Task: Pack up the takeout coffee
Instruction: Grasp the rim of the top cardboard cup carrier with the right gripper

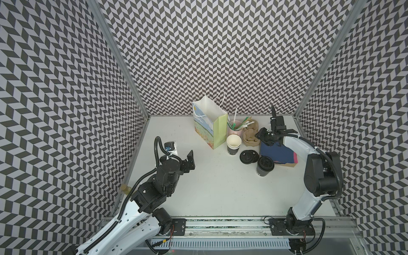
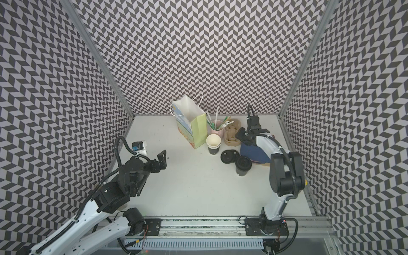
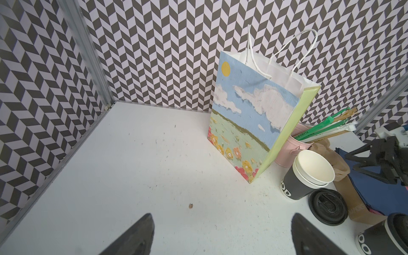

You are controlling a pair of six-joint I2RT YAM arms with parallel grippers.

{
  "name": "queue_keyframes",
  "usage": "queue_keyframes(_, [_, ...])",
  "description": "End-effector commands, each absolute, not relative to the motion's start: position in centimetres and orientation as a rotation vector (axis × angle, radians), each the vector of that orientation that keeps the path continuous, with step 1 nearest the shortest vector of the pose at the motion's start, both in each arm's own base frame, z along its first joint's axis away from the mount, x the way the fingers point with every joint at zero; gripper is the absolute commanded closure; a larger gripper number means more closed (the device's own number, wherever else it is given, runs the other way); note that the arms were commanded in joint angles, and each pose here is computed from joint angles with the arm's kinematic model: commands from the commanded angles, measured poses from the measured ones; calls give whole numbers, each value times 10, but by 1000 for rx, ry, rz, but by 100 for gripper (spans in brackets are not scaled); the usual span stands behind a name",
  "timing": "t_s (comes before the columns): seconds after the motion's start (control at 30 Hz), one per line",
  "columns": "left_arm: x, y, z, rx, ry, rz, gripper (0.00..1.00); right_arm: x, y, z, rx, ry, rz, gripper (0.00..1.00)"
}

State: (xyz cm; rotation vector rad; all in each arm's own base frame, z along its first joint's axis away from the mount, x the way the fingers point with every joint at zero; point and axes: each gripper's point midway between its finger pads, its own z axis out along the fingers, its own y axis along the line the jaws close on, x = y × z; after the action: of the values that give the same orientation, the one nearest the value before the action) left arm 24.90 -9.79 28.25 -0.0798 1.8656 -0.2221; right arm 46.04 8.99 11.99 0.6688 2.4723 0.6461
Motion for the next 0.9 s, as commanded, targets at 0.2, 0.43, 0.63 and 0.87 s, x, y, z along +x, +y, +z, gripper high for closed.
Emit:
queue_keyframes(0.2, [251, -98, 286, -81, 1850, -237, 3, 467, 88, 112, 689, 2444, 670, 51])
queue_keyframes(0.43, [251, -98, 285, -80, 1852, -238, 3, 469, 90, 105, 683, 2449, 684, 56])
queue_keyframes(0.63, [252, -98, 285, -82, 1851, -239, 3, 471, 92, 103, 673, 2444, 695, 62])
queue_keyframes(0.87, [252, -98, 285, -83, 1851, -243, 3, 471, 90, 103, 671, 2435, 686, 68])
